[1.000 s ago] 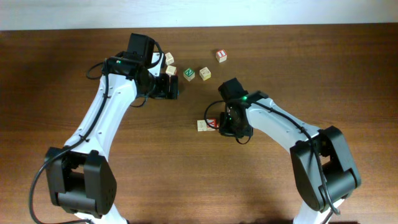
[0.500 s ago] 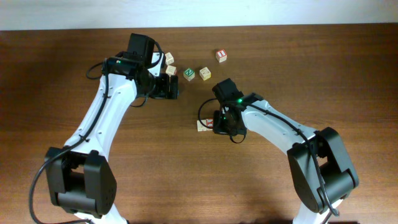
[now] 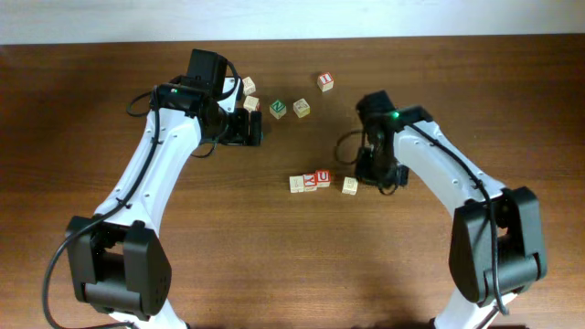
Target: Rotate 4 blocks
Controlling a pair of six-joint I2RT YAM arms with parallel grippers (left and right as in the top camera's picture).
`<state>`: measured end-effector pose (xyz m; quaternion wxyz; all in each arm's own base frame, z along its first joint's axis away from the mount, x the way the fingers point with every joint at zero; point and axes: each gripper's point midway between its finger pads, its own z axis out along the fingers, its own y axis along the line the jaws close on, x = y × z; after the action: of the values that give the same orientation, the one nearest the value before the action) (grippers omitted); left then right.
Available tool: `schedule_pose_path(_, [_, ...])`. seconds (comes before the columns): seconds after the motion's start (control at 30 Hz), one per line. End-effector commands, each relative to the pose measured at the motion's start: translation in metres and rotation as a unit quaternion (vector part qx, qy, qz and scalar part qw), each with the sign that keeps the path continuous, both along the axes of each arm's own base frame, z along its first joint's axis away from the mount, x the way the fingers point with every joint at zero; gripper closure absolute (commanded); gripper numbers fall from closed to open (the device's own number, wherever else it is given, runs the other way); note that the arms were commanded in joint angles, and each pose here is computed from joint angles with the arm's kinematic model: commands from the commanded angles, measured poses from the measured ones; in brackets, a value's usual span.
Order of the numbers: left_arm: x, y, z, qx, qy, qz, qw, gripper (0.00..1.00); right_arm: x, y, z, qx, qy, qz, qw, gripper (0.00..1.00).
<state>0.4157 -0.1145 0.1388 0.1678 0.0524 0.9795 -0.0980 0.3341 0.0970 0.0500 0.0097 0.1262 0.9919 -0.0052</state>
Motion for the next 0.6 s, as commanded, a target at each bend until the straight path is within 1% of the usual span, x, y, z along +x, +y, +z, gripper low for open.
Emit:
schedule_pose_path(0.0, [0.002,0.000,-0.001,0.000,0.002,0.006,1.000,0.01,-0.016,0.010,-0.018,0.039,0.018,-0.008,0.999,0.92])
schedule_pose_path(0.07, [0.002,0.000,-0.001,0.000,0.002,0.006,1.000,0.01,-0.021,0.018,-0.027,0.068,0.022,-0.008,0.997,0.92])
schedule_pose_path(0.3, [0.001,0.000,-0.002,0.001,0.005,0.006,1.000,0.01,0.020,0.041,-0.029,0.123,-0.056,-0.002,0.991,0.93])
schedule_pose_path(0.4, [-0.001,0.000,-0.002,0.002,0.009,0.006,1.000,0.01,0.030,0.050,-0.041,0.140,-0.062,0.002,0.988,0.93])
schedule_pose_path(0.47, [-0.001,0.000,-0.003,0.002,0.009,0.006,1.000,0.01,0.036,0.054,-0.040,0.149,-0.075,0.012,0.986,0.93])
schedule_pose_path(0.57, [-0.002,0.001,-0.003,0.002,0.010,0.006,1.000,0.01,0.035,0.065,-0.039,0.161,-0.078,0.023,0.984,0.93])
